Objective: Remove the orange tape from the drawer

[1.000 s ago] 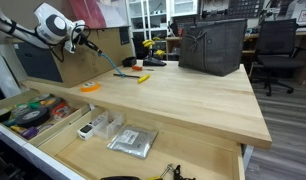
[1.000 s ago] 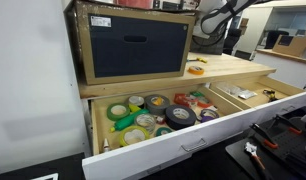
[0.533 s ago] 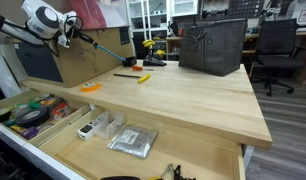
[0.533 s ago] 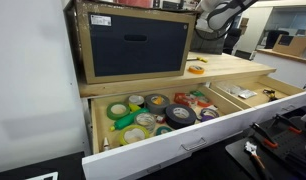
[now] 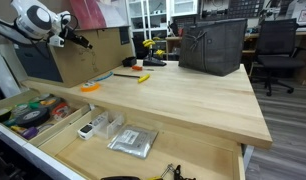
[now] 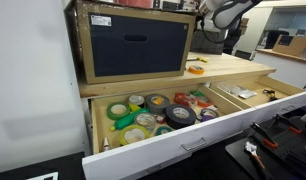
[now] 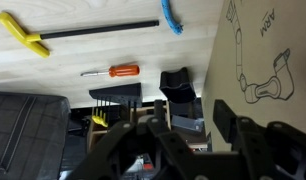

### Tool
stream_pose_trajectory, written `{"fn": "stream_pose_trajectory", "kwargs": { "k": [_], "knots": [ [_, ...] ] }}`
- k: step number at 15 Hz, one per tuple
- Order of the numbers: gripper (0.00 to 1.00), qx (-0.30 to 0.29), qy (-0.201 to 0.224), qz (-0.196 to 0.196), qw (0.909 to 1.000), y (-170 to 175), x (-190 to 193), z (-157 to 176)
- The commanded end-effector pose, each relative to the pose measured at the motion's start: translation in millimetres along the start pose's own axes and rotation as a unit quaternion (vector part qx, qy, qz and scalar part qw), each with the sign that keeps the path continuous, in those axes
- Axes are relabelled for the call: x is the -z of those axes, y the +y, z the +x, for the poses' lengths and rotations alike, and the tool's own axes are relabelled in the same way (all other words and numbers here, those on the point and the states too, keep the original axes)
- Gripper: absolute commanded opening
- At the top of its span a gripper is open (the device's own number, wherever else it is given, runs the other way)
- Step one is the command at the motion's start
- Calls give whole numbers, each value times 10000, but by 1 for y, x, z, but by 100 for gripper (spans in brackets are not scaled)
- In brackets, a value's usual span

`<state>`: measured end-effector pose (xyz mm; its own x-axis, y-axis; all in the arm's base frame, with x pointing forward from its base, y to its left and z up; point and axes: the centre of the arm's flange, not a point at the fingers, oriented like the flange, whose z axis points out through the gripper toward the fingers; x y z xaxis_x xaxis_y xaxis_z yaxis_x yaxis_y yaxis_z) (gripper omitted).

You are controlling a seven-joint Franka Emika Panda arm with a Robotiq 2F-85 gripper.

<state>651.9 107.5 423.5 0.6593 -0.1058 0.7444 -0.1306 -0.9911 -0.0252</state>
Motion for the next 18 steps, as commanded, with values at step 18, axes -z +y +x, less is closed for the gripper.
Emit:
{"fn": "stream_pose_trajectory", "kwargs": {
  "k": [18],
  "knots": [
    [100,1856,-3061,671,9313,-14,157,-126]
  ]
}}
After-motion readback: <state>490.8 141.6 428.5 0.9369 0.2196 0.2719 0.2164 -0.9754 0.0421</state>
